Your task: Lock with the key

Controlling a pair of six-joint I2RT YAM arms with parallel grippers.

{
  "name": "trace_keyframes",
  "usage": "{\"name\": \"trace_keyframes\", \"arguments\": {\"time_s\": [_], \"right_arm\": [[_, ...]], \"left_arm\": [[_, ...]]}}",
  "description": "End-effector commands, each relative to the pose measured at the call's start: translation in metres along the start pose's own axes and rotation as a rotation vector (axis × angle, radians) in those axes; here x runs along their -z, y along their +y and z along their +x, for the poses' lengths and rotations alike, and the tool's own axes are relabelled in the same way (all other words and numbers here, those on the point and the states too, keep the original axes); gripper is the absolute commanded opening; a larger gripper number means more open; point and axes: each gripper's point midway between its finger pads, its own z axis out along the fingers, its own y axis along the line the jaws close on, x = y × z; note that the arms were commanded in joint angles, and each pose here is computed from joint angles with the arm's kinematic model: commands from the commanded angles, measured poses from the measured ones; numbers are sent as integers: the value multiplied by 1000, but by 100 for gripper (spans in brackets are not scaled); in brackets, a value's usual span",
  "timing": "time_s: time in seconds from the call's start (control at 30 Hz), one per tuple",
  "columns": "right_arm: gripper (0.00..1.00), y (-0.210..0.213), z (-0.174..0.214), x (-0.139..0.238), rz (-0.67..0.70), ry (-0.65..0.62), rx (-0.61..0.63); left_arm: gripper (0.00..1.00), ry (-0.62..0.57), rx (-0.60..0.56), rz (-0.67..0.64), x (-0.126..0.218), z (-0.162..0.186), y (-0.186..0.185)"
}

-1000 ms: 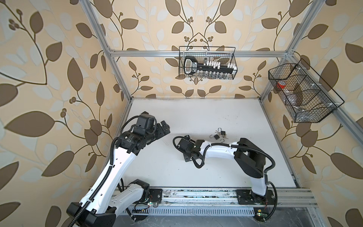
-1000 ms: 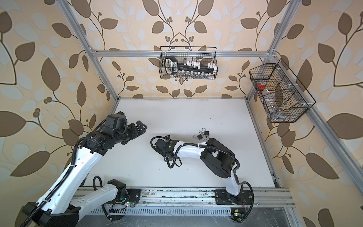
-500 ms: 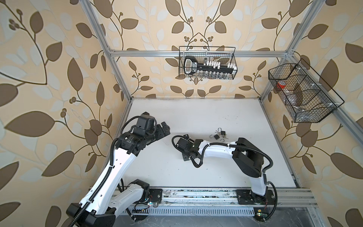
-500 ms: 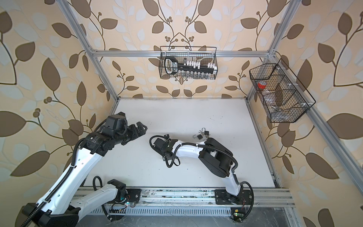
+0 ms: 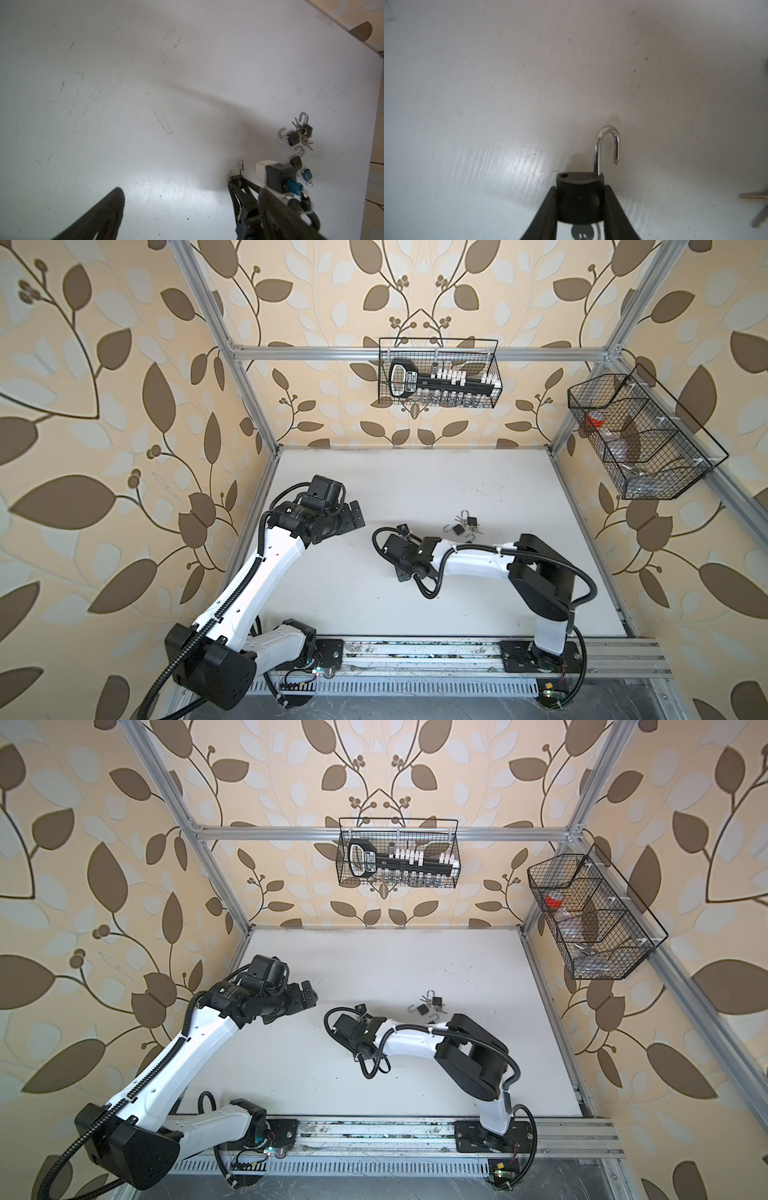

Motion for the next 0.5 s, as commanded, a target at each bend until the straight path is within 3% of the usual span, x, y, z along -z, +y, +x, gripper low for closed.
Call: {"name": "trace_keyframes", "arguments": {"time_s": [0.0,0.23,0.33,0.47], "right_arm": [[0,-2,-32,40,-76,-157,-44],[0,-18,-54,99,-182,-347,-54],[0,-22,-61,117,-241,-426,-13],[0,-30,-67,135,-319,-459,21]], "left_arm": [[99,-69,-15,-13,17,-15,4],[99,-87,-60,-3,20,-21,-1],[99,-105,-75,-77,24,-27,11],[99,-168,-89,-4,27,-35,-1]]}}
